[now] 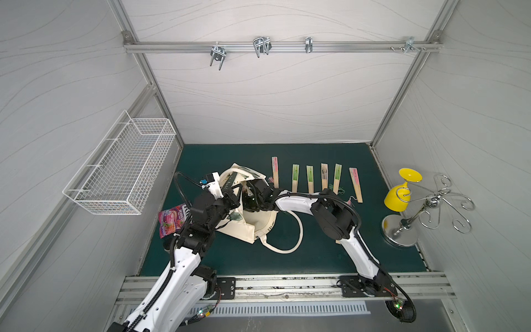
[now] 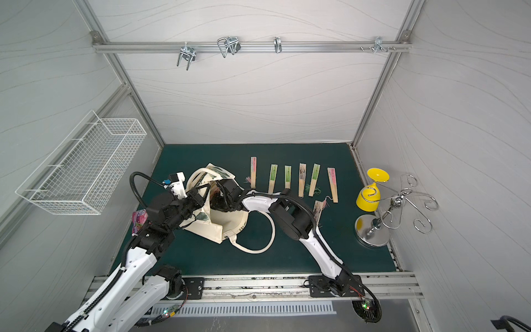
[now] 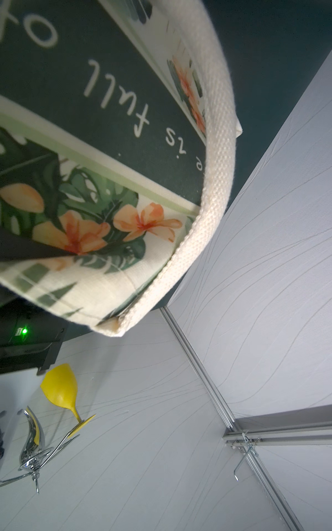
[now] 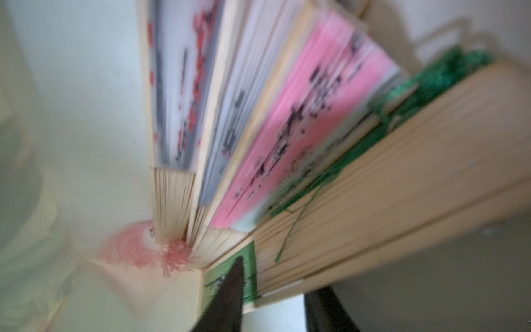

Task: Take out the folding fans from the tote bags
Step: Pick up the folding fan from the canvas bag.

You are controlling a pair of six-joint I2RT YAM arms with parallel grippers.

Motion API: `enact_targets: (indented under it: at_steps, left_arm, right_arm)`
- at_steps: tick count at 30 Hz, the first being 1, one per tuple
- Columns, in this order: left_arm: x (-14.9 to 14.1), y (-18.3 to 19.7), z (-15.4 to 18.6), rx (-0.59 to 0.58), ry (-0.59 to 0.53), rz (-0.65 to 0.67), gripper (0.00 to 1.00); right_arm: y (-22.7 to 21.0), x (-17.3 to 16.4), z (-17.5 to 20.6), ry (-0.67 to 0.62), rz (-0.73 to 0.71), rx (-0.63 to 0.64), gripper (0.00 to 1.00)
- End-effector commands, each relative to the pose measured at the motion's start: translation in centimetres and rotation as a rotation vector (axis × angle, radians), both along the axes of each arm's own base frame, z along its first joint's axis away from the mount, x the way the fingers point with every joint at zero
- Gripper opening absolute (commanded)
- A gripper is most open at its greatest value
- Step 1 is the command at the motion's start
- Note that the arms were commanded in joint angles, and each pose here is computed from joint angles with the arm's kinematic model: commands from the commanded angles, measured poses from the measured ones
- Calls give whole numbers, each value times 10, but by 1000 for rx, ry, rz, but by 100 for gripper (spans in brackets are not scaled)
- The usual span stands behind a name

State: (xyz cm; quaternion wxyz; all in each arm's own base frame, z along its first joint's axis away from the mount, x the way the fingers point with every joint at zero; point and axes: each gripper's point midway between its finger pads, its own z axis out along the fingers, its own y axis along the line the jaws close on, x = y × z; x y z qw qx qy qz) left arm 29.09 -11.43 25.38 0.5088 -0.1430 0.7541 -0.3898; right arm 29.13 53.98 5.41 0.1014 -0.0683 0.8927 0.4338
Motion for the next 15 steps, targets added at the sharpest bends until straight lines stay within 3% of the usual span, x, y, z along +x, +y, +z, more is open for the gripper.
enact_targets:
  at_steps: [1, 10, 15]
  left_arm:
    - [-3, 4, 48, -57, -164, 21, 0]
    - [7, 29, 32, 40, -130, 167, 0]
    - [16, 38, 36, 155, -150, 215, 0]
  right_arm:
    - [-11, 25, -13, 9, -87, -9, 24]
    - [-14, 18, 12, -123, -1, -10, 1]
    - [-24, 8, 31, -210, 42, -27, 0]
